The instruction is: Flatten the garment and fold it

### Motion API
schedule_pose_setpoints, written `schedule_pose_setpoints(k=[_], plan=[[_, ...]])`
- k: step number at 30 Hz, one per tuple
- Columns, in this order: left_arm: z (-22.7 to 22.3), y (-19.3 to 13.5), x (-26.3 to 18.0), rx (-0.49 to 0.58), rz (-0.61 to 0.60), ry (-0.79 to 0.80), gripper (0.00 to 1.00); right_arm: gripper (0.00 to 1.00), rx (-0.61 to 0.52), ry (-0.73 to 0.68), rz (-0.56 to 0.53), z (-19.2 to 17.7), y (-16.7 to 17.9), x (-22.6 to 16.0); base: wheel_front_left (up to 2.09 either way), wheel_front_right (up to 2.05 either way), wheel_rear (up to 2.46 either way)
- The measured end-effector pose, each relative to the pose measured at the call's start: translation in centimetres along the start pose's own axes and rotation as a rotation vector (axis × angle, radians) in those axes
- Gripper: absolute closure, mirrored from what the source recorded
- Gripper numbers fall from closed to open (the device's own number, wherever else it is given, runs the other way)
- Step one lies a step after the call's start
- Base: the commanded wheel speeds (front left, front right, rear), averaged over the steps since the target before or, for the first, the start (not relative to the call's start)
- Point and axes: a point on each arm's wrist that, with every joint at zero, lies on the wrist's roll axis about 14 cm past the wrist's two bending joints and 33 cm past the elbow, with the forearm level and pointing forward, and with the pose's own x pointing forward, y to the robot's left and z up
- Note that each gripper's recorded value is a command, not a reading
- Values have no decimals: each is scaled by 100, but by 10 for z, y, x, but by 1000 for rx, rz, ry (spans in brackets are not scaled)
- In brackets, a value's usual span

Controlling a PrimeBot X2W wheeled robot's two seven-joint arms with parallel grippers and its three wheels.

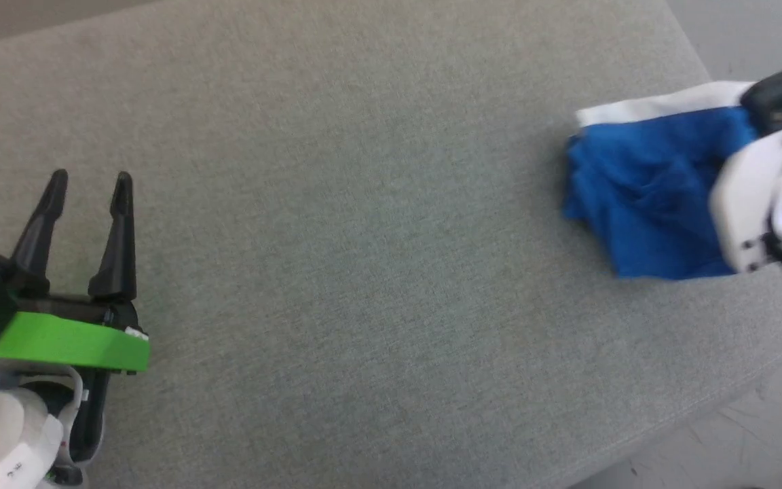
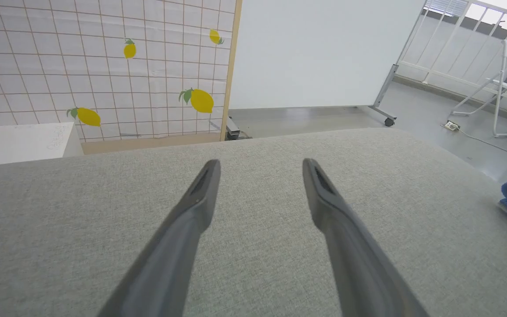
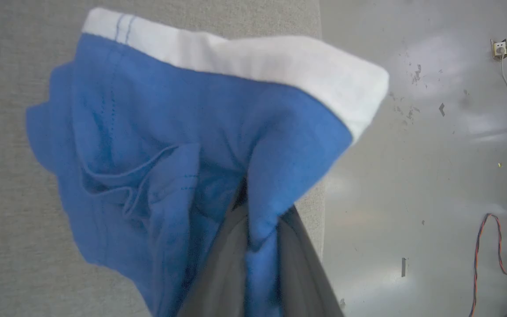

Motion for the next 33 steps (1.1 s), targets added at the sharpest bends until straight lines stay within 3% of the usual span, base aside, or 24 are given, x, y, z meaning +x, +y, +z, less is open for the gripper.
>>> schedule_pose_setpoints(k=[6,15,17,24,33], plan=[[-29,24,4,-13,33,50,0,100,13,58,-138,-13,-46,28,0,0,0],[-51,69,-16,6,136,102,0,100,54,102,-225,-18,-56,73,0,0,0],[-54,76,-21,10,153,111,0,0,77,121,-229,-23,-50,82,0,0,0],[-50,80,-33,21,182,112,0,0,92,6,-241,4,-50,79,0,0,0],[-12,56,-45,-4,203,25,0,0,48,-426,-219,118,-71,-4,0,0,0]])
